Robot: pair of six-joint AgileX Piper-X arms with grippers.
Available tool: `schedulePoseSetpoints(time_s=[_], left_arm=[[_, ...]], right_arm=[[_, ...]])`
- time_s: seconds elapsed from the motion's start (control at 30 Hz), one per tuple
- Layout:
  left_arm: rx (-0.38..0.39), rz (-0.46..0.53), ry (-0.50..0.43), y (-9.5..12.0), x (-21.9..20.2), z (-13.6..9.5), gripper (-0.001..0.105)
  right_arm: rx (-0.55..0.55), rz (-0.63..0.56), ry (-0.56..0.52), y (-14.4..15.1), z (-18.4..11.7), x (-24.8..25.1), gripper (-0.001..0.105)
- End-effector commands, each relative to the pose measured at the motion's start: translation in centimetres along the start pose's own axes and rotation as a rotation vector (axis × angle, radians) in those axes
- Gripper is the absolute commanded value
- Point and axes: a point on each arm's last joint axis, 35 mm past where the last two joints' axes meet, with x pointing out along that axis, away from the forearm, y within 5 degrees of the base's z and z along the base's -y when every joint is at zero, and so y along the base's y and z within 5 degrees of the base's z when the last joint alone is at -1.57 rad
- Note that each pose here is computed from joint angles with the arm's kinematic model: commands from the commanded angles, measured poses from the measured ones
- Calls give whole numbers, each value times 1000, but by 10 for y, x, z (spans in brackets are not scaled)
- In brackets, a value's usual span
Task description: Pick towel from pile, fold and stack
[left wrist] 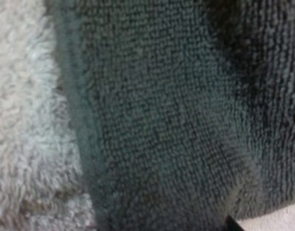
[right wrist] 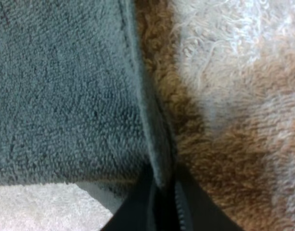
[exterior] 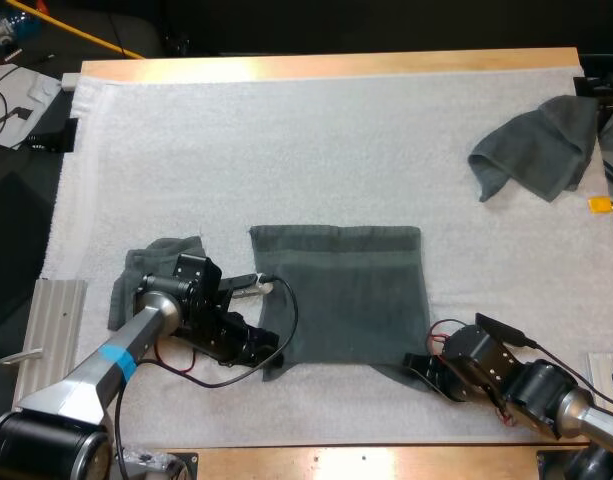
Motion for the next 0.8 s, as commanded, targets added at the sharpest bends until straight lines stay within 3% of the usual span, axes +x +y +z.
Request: schedulePoseSetpoints(time_s=[0.0, 0.03, 0.1, 0.27, 0.43, 0.67, 0.77], left_arm=[[-5, -4, 12, 1, 3, 0, 41], [-3, -8, 9, 0, 2, 0, 42], [-4, -11, 14, 1, 3, -1, 33], [-7, -7, 16, 1, 3, -1, 1], [8, -11, 35, 0, 0, -6, 0], [84, 15, 79, -11, -20, -33, 0], [162, 67, 105, -22, -25, -51, 0]], right_arm=[[-5, -2, 11, 0, 0, -1, 0], [-6, -2, 12, 0, -1, -1, 0], [-6, -4, 12, -1, -1, 0, 0], [-6, 0, 17, -1, -1, 0, 1], [-39, 19, 21, 2, 0, -3, 0], [-99, 8, 81, 4, 0, -25, 0], [-138, 21, 114, 9, -7, -39, 0]])
